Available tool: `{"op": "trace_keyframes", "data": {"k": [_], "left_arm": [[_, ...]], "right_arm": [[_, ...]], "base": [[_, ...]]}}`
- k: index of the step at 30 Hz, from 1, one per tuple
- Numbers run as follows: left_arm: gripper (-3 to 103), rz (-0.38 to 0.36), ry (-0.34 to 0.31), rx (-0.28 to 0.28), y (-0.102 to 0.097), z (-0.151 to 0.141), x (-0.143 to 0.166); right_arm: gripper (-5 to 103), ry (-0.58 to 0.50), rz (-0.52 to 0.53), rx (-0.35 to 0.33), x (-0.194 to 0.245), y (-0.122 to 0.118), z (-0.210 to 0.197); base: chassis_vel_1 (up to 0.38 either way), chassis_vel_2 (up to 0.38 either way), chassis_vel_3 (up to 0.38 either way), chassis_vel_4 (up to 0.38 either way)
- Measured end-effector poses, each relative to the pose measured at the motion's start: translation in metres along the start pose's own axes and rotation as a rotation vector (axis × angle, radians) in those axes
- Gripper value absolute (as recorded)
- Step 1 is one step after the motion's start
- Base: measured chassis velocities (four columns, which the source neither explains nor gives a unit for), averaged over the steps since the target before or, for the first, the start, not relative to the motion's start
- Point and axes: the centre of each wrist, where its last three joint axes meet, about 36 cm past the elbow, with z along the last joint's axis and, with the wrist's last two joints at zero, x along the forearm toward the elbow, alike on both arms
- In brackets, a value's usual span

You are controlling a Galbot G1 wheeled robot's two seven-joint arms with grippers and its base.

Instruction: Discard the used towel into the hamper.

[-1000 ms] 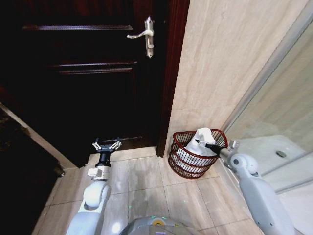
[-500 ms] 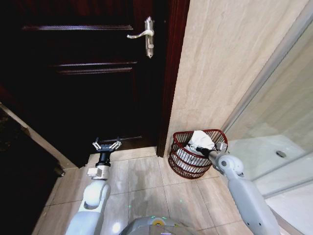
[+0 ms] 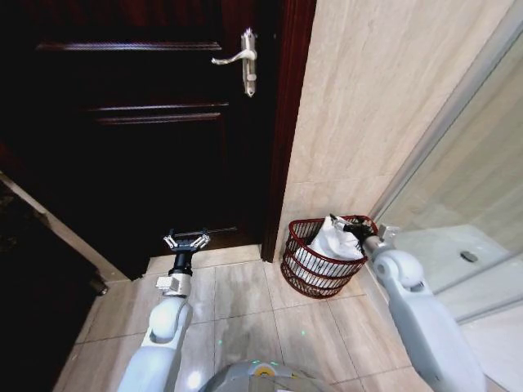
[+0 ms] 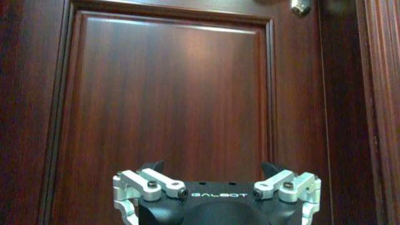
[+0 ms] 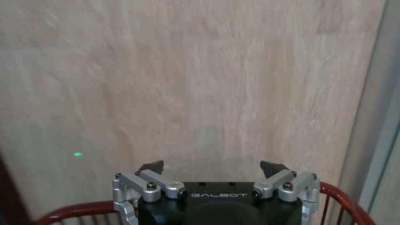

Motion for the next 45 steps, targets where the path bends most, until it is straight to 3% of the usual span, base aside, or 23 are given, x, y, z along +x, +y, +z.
{"op": "trace_keyframes", "data": {"k": [5,11,20,24,33,39,45], "left_arm": [[100,-0.007,0.005,-0.014,0.009,0.000,0.000],[100,-0.012,0.007,-0.014,0.010,0.002,0.002],[100,-0.018,0.010,-0.012,0.010,0.006,0.002],[100,-0.016,0.011,-0.009,0.008,0.007,0.002],[100,-0.015,0.001,-0.013,0.008,0.003,0.002],[100,-0.060,-0.019,-0.005,0.008,-0.009,0.002],[100,-0.082,-0.028,0.005,0.007,-0.017,0.007]], "right_arm": [[100,0.073,-0.022,-0.005,-0.028,-0.004,0.021],[100,0.166,-0.058,-0.015,-0.030,0.007,0.036],[100,0.384,-0.120,-0.119,-0.029,-0.001,0.043],[100,0.399,-0.114,-0.130,-0.033,-0.005,0.043],[100,0.407,-0.133,-0.116,-0.060,-0.024,0.031],[100,0.484,-0.241,-0.037,-0.057,-0.038,0.029],[100,0.556,-0.301,-0.039,-0.065,-0.042,0.030]], "base": [[0.000,0.000,0.000,0.000],[0.000,0.000,0.000,0.000],[0.000,0.000,0.000,0.000],[0.000,0.000,0.000,0.000],[0.000,0.000,0.000,0.000],[0.000,0.000,0.000,0.000],[0.000,0.000,0.000,0.000]]}}
